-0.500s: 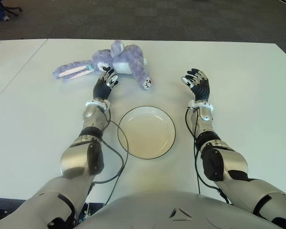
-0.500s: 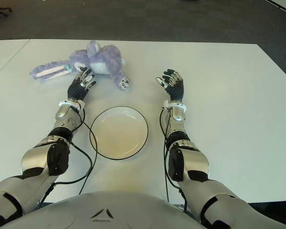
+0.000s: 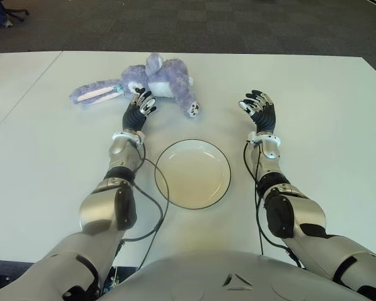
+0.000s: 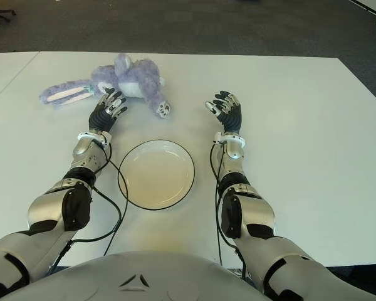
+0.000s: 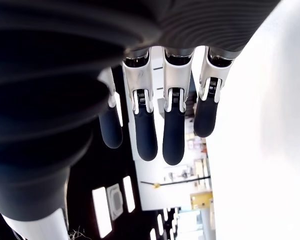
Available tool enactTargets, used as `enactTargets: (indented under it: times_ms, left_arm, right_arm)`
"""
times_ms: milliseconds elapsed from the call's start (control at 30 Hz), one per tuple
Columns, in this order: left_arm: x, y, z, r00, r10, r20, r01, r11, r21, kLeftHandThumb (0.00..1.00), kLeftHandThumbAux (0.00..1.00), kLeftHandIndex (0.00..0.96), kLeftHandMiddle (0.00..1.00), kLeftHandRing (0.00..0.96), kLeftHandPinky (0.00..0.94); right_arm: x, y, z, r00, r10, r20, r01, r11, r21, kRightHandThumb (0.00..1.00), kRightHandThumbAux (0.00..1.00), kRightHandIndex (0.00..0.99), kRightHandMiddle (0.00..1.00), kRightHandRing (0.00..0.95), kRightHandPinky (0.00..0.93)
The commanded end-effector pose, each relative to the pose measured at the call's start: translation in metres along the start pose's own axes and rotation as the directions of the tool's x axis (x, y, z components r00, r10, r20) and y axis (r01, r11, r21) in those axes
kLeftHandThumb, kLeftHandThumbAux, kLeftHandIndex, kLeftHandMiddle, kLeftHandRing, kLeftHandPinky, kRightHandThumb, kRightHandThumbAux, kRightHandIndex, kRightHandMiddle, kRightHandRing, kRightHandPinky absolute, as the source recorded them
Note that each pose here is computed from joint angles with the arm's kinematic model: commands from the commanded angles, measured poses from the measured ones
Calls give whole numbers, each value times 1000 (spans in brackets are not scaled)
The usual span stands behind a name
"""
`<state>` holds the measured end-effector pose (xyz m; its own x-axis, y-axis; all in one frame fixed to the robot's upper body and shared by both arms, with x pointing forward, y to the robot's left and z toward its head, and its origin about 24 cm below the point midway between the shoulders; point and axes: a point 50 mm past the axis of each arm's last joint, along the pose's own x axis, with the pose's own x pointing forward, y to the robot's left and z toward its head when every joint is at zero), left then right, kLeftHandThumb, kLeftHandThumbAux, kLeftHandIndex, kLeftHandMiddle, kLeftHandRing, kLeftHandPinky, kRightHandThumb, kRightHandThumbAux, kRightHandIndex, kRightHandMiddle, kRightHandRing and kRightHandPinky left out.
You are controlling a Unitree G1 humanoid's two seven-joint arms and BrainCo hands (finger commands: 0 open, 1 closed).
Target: Put the doll into the plate.
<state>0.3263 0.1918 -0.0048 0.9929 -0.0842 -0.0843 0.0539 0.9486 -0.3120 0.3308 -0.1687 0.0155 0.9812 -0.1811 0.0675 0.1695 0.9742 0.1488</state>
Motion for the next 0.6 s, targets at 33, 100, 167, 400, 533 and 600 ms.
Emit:
enactTargets:
  times_ms: [33, 100, 167, 400, 533, 600]
  left_arm:
    - [-102, 28, -112, 898, 169, -407, -230, 967, -107, 11, 707, 71, 107, 118, 127]
    - [-102, 28, -112, 900, 181, -397, -242, 964, -107, 14, 714, 66, 105, 117, 130]
    - [-104, 30, -112, 899, 209, -384, -267, 958, -105, 16, 722, 60, 109, 123, 150]
    - [-110, 38, -108, 898, 306, -316, -349, 933, -90, 25, 751, 37, 117, 136, 158]
    - [-110, 41, -101, 903, 359, -235, -381, 923, -55, 57, 728, 7, 109, 138, 173]
    - [-111, 43, -95, 894, 414, -172, -418, 908, 18, 109, 757, 2, 125, 165, 207]
  right_arm:
    - [-114, -40, -103, 875, -154, -459, 172, 985, -3, 15, 790, 271, 330, 335, 314]
    - [-114, -40, -103, 876, -154, -458, 172, 985, -2, 15, 789, 271, 329, 333, 313]
    - [-114, -40, -103, 876, -155, -456, 173, 985, -2, 22, 798, 272, 328, 332, 316]
    - [-114, -40, -103, 875, -158, -458, 179, 984, 2, 41, 819, 279, 331, 342, 347]
    - [-114, -40, -103, 873, -159, -461, 183, 983, 7, 51, 822, 279, 331, 346, 344]
    - [-113, -40, -103, 874, -160, -459, 185, 983, 9, 57, 822, 281, 332, 347, 345]
